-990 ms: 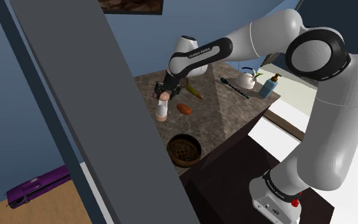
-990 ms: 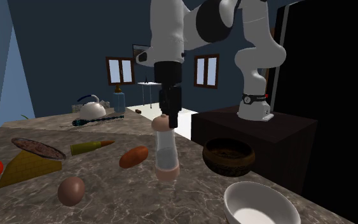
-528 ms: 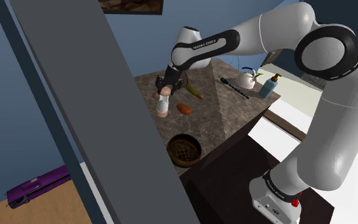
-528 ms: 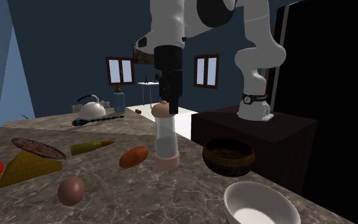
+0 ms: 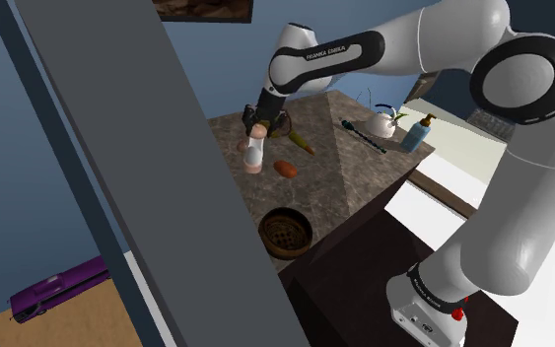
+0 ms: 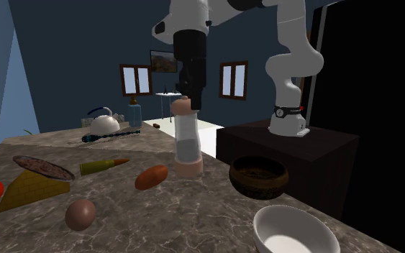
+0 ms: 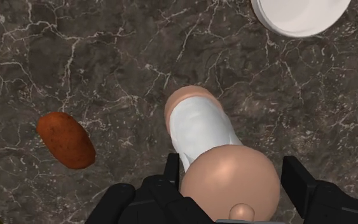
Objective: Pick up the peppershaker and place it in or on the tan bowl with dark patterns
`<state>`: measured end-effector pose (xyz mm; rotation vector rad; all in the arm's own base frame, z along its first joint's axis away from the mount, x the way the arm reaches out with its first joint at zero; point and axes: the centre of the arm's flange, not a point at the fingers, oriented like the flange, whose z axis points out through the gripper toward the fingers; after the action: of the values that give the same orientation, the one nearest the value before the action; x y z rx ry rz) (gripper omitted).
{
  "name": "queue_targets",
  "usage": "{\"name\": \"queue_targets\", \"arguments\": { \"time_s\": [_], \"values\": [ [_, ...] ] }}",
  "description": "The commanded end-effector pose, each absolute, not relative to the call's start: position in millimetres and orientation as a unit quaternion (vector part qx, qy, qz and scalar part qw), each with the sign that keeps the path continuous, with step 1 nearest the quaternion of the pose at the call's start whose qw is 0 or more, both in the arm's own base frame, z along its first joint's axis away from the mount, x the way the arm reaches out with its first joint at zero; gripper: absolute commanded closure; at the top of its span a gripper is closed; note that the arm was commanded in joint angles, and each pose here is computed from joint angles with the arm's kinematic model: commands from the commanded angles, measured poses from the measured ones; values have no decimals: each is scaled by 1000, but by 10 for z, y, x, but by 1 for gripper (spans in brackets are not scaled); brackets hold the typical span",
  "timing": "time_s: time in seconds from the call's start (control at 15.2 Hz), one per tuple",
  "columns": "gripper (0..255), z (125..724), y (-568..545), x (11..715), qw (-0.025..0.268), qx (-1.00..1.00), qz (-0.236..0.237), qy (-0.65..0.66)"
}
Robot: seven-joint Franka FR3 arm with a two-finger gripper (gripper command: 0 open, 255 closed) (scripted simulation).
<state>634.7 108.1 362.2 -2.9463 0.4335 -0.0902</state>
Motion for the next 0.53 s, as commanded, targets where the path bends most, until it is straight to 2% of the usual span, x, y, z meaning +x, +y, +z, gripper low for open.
{"name": "queue_targets", "arguments": {
  "time_s": [0.0, 0.13, 0.46],
  "values": [
    [255, 3728, 1083, 6349, 81, -986, -30, 145],
    [255, 3803, 1083, 6348, 81, -986, -30, 145],
    [255, 3973, 1129, 5713, 81, -986, -30, 145]
  ]
}}
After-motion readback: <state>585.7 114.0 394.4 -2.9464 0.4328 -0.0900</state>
